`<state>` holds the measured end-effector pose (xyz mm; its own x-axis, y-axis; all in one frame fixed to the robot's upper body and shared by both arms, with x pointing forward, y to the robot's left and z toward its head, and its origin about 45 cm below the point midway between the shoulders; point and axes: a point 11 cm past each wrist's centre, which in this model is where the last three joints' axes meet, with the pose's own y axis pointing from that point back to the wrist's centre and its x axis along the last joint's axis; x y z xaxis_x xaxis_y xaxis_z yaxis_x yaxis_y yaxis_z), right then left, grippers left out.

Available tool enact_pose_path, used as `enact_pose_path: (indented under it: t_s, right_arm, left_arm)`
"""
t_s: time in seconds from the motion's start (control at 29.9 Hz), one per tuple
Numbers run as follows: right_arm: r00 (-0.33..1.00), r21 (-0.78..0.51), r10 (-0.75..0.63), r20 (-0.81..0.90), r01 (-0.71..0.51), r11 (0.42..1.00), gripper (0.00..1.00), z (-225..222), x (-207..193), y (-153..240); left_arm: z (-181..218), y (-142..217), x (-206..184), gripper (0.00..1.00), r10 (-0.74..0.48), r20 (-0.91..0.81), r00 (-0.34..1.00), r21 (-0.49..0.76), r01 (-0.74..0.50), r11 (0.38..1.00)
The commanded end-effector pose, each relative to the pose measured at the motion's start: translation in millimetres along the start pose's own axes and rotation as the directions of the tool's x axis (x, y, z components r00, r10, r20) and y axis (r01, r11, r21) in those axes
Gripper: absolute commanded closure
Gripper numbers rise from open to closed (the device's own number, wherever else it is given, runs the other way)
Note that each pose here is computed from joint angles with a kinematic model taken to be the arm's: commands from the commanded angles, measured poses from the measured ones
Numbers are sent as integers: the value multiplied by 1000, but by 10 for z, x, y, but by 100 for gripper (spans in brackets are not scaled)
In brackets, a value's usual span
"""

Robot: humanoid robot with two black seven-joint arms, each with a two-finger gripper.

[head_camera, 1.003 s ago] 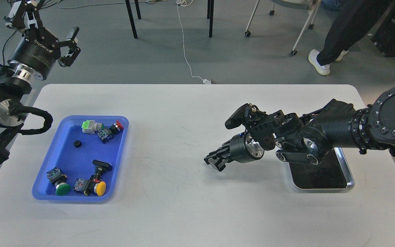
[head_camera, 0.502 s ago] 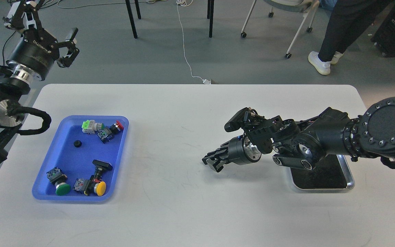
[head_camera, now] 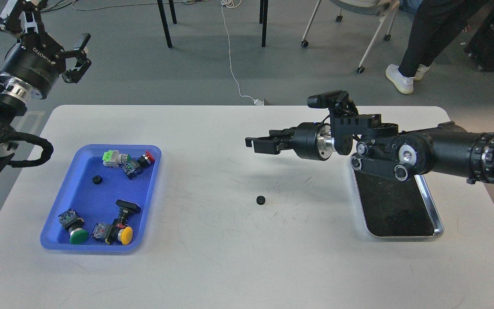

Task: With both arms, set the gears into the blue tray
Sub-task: 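Raise the right arm away and swing the left arm out, then lower the left gripper onto the second black piece and grasp it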

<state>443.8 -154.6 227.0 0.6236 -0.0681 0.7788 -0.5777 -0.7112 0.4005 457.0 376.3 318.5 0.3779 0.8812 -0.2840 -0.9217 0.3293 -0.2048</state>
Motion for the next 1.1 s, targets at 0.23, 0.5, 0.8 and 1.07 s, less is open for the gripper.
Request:
enact_pose_path:
  t_s: [0.23,0.5,0.8,1.07]
  right_arm:
    - [706,-162,537,461,-528,833,1,750,568,827]
    - [308,-314,632,711,-665,677,1,1010,725,1154]
    - [-72,-408,495,866,-675,615,1,1291,649,1484]
    - [-288,-473,382,878,-645,601,1,1566,112,1779]
  left_arm:
    - [-7,-362,-1059,2,-455,491,743,270,367,890]
    - [-758,-428,-1950,2,-684,627,372,476,511,715]
    - [-1563,-300,-2755,3,-806,590,45,670,530,520]
    - [-2323,149,-2951,6,-697,610,-377,775,468,424]
